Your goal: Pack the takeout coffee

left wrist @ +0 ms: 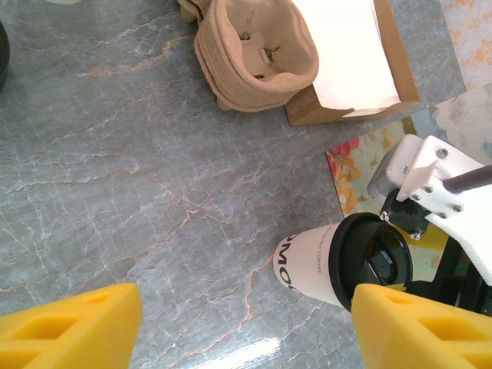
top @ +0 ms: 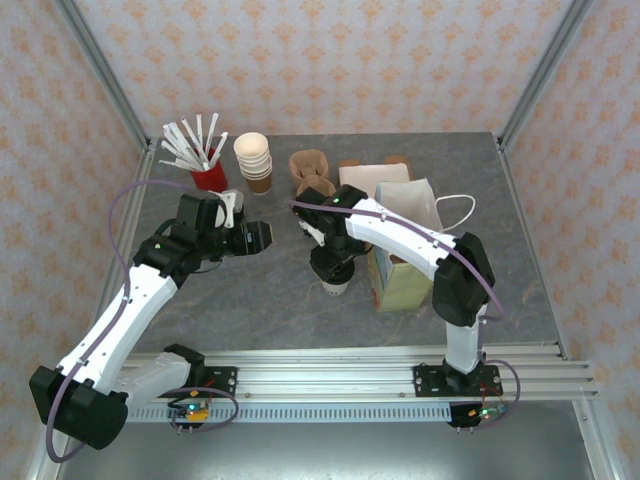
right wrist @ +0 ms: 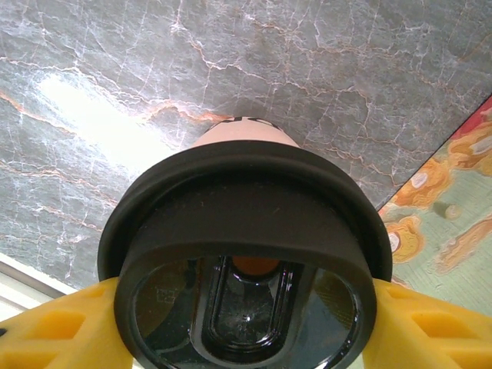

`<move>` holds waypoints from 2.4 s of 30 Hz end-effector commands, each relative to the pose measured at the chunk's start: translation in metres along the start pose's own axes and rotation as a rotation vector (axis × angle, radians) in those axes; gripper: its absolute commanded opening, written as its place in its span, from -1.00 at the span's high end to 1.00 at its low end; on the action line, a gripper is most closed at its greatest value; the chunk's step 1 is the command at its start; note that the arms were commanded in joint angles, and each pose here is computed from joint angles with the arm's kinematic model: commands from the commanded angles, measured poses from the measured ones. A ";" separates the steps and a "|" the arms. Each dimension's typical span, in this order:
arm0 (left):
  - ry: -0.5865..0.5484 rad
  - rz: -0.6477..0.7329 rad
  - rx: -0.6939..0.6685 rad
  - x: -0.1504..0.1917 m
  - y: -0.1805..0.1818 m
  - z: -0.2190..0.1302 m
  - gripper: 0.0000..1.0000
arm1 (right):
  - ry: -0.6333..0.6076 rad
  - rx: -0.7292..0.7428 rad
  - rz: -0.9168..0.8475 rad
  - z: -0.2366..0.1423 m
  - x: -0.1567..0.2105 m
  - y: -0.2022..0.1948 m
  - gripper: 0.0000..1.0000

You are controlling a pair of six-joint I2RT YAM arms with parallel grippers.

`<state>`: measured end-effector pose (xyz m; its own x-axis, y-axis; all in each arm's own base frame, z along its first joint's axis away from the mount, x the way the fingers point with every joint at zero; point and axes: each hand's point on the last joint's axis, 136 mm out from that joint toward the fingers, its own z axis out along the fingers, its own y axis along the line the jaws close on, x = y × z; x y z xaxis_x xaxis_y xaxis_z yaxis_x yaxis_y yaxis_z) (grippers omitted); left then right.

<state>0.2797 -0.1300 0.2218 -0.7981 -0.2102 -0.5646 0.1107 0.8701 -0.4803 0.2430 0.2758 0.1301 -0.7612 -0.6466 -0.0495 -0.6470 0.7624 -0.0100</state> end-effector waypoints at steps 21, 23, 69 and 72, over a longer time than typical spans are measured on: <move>-0.254 -0.041 -0.147 -0.042 0.013 -0.056 -0.45 | -0.430 -0.195 -0.068 -0.190 -0.013 0.051 -0.13; -0.267 -0.034 -0.116 -0.049 0.004 -0.060 -0.43 | -0.479 -0.204 -0.067 -0.210 -0.010 0.049 -0.12; 0.173 0.763 0.309 -0.071 -0.252 0.149 -0.08 | -0.678 0.274 0.572 -0.293 0.116 -0.149 0.00; 0.177 0.751 0.289 -0.072 -0.248 0.155 0.12 | -0.671 0.258 0.561 -0.291 0.114 -0.146 0.01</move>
<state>0.4066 -0.4029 0.2661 -0.5451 0.4646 -0.6979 0.7716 0.6035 -0.2009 0.2448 0.0920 0.4186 -0.7126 -0.0998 -0.6944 -0.1183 0.9928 -0.0213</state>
